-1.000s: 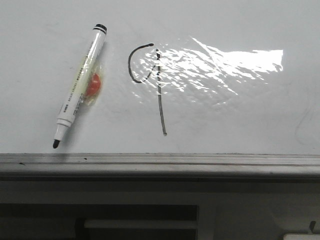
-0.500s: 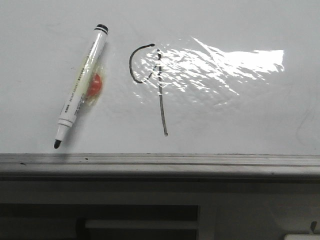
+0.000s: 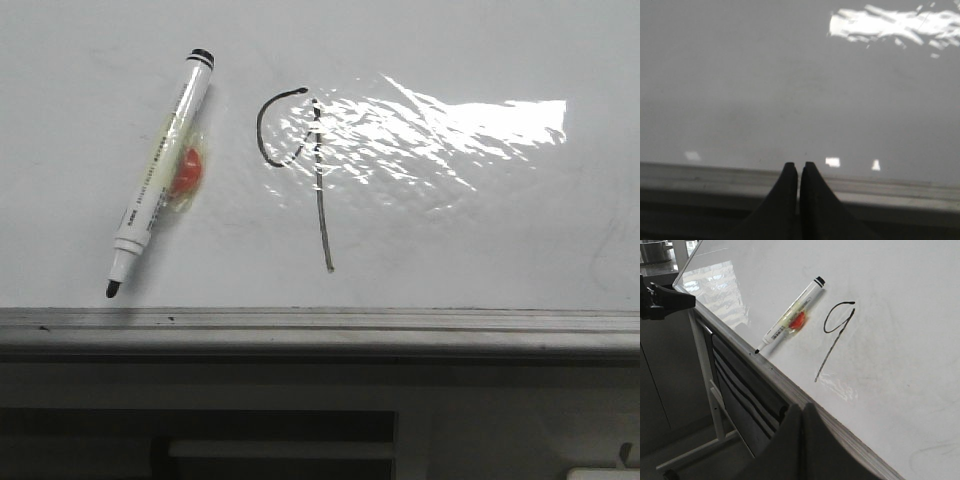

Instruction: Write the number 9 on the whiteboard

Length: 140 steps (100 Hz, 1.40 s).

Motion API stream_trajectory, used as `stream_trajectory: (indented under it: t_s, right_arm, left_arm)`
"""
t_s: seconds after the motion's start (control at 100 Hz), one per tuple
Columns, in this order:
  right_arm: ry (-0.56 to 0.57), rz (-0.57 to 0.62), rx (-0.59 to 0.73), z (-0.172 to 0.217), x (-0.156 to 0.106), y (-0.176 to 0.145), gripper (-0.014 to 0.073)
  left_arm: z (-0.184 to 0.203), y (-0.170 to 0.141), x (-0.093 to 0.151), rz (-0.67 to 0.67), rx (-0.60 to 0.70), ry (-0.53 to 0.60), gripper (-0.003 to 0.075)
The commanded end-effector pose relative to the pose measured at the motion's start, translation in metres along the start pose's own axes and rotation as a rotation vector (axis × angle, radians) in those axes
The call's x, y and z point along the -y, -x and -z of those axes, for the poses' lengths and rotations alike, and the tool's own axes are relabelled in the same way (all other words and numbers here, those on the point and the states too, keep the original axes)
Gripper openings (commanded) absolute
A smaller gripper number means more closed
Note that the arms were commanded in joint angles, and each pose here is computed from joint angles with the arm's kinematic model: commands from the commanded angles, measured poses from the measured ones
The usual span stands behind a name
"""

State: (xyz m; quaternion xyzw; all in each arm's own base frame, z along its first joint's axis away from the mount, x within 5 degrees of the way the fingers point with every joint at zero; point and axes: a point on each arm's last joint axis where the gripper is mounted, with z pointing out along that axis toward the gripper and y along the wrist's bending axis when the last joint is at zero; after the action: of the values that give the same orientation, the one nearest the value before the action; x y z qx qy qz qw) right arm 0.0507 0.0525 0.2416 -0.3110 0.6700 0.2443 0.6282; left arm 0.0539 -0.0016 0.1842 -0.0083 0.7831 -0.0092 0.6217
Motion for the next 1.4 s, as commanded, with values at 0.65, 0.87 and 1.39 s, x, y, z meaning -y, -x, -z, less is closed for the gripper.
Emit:
stream_trajectory:
  t_s: [0.65,0.87,1.39]
  right_arm:
    - [0.001,0.014,0.092,0.001,0.0,0.015,-0.0061]
    - [0.001,0.014,0.092,0.001,0.0,0.015,-0.0061]
    - [-0.426,0.061,0.123,0.001,0.027,-0.036,-0.0061]
  left_arm:
    - [0.0,-0.001,-0.003,-0.027,0.05,0.038,-0.002]
    - [0.0,-0.001,-0.003,-0.027,0.05,0.038,-0.002]
    - [0.0,-0.001,-0.003,-0.027,0.05,0.038,-0.002]
